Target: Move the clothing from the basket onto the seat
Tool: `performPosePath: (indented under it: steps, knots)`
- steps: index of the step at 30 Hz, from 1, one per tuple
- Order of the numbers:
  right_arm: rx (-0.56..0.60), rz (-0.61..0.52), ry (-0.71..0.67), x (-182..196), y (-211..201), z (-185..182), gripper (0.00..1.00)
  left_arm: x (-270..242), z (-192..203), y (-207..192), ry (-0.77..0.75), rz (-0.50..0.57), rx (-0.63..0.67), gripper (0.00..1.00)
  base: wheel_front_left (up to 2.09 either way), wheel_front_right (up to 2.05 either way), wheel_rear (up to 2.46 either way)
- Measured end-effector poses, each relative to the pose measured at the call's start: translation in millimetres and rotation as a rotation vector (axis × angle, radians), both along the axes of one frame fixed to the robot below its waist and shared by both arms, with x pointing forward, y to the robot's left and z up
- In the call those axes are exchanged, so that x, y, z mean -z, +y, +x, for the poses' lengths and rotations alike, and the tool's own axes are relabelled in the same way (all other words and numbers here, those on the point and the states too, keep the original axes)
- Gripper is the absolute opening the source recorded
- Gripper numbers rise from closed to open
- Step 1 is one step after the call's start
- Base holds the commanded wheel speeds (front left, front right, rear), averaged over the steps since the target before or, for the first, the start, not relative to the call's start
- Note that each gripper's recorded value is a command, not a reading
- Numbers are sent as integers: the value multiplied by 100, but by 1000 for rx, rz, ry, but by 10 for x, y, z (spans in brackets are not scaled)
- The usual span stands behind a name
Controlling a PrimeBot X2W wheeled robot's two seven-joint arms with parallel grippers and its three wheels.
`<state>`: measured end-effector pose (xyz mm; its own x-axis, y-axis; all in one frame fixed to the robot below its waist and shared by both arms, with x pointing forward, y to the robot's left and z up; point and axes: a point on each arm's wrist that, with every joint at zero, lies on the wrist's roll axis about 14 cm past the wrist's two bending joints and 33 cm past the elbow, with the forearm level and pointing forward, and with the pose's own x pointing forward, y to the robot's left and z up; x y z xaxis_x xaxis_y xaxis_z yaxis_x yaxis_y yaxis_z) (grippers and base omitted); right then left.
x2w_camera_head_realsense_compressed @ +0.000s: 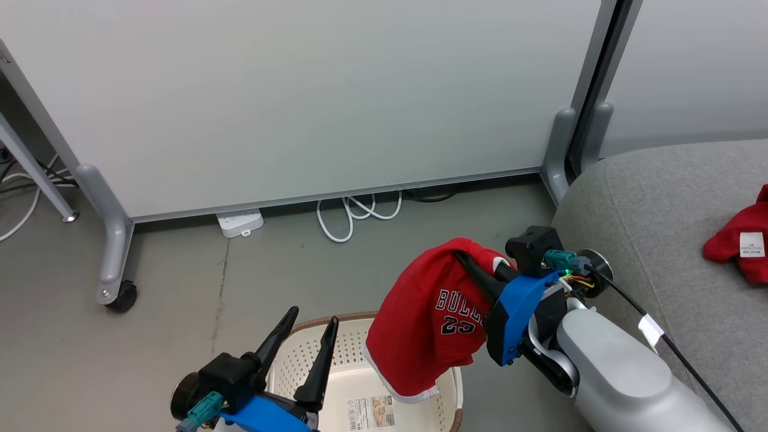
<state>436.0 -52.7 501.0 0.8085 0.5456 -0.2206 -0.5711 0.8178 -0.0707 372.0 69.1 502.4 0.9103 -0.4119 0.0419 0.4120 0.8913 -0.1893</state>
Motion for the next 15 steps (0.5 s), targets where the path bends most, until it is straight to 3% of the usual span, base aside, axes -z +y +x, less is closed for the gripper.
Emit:
performPosePath:
  steps: [15]
  knots:
    - [12,-1,7,9,-38,-38,0,-12,44,10,-16,-8,-14,100,0,0,0]
